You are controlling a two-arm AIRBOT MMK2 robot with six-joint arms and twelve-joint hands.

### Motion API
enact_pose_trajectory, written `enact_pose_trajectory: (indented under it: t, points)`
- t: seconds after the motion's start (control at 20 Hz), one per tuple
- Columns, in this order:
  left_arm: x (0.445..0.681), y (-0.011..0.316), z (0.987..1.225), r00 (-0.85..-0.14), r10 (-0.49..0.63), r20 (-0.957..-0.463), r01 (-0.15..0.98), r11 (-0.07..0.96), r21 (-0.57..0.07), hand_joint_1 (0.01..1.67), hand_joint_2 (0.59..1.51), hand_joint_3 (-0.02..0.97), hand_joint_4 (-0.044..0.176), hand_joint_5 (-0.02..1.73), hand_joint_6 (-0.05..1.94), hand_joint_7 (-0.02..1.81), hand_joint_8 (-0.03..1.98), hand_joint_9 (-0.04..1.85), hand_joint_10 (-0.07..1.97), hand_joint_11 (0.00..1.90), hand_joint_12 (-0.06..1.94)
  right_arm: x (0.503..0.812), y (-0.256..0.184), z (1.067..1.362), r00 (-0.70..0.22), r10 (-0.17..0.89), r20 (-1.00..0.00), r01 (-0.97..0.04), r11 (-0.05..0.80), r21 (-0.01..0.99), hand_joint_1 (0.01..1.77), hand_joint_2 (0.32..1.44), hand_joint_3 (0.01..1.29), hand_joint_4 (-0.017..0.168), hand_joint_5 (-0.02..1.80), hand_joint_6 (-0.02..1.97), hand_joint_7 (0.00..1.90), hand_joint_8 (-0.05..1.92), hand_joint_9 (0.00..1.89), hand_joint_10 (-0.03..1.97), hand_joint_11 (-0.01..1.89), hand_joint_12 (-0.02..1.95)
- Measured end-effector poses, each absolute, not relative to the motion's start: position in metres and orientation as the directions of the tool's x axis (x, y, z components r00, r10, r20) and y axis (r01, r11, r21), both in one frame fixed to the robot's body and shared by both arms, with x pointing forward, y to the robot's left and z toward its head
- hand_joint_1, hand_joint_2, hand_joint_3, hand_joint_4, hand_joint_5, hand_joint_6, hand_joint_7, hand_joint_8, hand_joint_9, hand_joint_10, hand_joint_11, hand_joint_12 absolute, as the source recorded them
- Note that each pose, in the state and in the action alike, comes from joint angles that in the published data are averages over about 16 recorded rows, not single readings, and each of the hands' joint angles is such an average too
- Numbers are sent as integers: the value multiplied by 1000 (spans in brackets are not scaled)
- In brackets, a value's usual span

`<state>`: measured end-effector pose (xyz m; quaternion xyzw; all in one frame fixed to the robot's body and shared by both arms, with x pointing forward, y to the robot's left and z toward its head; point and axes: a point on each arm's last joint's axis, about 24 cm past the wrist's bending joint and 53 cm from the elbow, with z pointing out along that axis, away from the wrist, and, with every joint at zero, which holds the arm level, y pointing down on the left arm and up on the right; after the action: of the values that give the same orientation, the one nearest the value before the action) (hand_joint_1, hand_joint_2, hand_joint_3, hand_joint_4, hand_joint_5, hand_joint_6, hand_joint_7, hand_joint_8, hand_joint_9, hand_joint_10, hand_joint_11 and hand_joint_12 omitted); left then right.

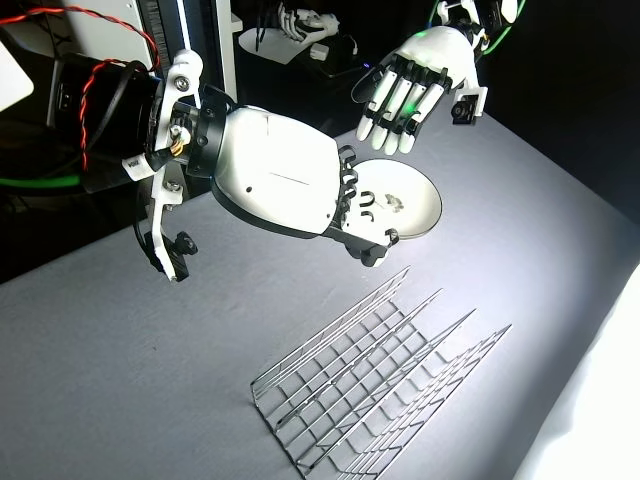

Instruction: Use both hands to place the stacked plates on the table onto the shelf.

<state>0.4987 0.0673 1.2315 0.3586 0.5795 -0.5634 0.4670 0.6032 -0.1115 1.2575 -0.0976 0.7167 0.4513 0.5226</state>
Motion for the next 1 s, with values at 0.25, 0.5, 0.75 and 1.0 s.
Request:
enact_pose_trajectory:
  t: [0.25,0.5,0.75,1.0]
  points:
    - [497,66,1231,-311,-101,-945,942,98,-320,73,968,37,4,116,-6,119,-2,136,27,62,164,603,-111,1258,-434,332,-837,-613,572,545,56,1031,50,-2,151,26,164,19,124,15,36,184]
    - [494,63,1230,-325,-72,-943,940,79,-331,34,967,35,4,37,-14,36,-16,48,16,23,35,603,-111,1258,-434,332,-838,-615,571,545,33,1039,37,-2,63,6,66,6,47,0,26,58]
    - [496,65,1228,-319,-29,-947,945,72,-320,24,972,27,3,18,-16,18,-18,20,19,15,-7,603,-111,1258,-433,332,-838,-616,569,544,23,1043,15,-2,21,-2,18,-1,17,-6,24,4]
    - [496,73,1217,-287,64,-956,957,45,-285,22,965,24,2,18,-16,21,-18,23,18,15,-10,602,-111,1259,-433,332,-838,-617,568,544,24,1035,15,-2,17,-2,21,0,22,-6,24,2]
